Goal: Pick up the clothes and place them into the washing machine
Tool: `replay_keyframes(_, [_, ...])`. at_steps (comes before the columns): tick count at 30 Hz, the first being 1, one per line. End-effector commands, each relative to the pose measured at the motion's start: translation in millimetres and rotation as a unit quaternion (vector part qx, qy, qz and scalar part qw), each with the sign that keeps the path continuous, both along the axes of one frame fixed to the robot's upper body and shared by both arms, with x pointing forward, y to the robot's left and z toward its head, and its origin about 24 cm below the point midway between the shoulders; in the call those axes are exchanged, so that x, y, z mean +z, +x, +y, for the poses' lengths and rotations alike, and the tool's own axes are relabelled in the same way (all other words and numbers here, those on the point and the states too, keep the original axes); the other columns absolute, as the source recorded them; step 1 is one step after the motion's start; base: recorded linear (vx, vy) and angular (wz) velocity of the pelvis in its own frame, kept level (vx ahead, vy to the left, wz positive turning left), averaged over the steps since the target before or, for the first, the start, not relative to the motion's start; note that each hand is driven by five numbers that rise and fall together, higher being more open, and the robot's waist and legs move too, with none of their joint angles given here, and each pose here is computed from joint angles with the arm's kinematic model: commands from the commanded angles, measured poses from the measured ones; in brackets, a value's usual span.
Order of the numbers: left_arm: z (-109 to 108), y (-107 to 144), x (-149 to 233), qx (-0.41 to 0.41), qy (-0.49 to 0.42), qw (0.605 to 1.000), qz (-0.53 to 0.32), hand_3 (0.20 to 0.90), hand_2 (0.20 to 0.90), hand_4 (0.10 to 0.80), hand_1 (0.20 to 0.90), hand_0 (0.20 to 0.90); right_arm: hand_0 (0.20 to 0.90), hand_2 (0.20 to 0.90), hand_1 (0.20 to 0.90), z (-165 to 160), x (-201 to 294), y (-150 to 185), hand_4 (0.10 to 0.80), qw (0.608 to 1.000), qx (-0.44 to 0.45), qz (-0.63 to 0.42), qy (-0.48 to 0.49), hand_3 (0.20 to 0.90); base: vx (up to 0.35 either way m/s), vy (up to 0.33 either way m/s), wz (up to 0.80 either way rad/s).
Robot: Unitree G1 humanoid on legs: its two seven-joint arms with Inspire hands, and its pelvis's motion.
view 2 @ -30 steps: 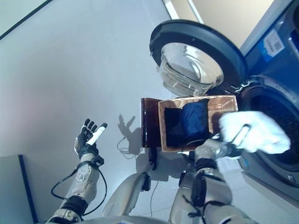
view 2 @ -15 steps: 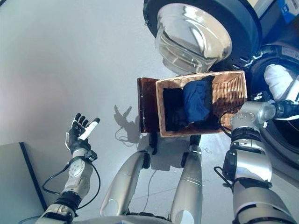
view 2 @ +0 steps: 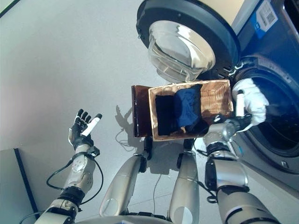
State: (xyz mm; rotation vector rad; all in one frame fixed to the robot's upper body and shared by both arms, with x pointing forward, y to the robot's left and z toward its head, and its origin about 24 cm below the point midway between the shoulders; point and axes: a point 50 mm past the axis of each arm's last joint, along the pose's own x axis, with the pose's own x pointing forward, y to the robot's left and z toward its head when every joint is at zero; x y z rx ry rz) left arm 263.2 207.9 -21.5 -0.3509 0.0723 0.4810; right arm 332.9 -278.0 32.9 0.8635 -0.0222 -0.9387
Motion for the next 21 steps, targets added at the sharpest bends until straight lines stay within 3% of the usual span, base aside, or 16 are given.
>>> replay_keyframes(1, [28, -6, 11, 0.050, 0.021, 0.998, -0.043, 0.900, 0.900, 0.800, 0.900, 0.900, 0.900, 0.900, 0.900, -12, 13, -2, 0.800, 0.998, 0.000, -0.052, -0.046, 0.900, -0.016, -0.013, 0.25])
replay_keyframes(13, [25, -17, -1, 0.045, 0.014, 0.999, -0.025, 0.900, 0.900, 0.800, 0.900, 0.900, 0.900, 0.900, 0.900, -36, -9, -34, 0.800, 0.996, -0.077, -0.039, -0.025, 0.900, 0.050, -0.012, 0.27])
replay_keyframes(21, [30, -15, 3, 0.048, 0.027, 0.998, -0.027, 0.900, 0.900, 0.800, 0.900, 0.900, 0.900, 0.900, 0.900, -41, 5, -30, 0.800, 0.991, -0.113, -0.076, -0.005, 0.900, 0.009, 0.054, 0.04])
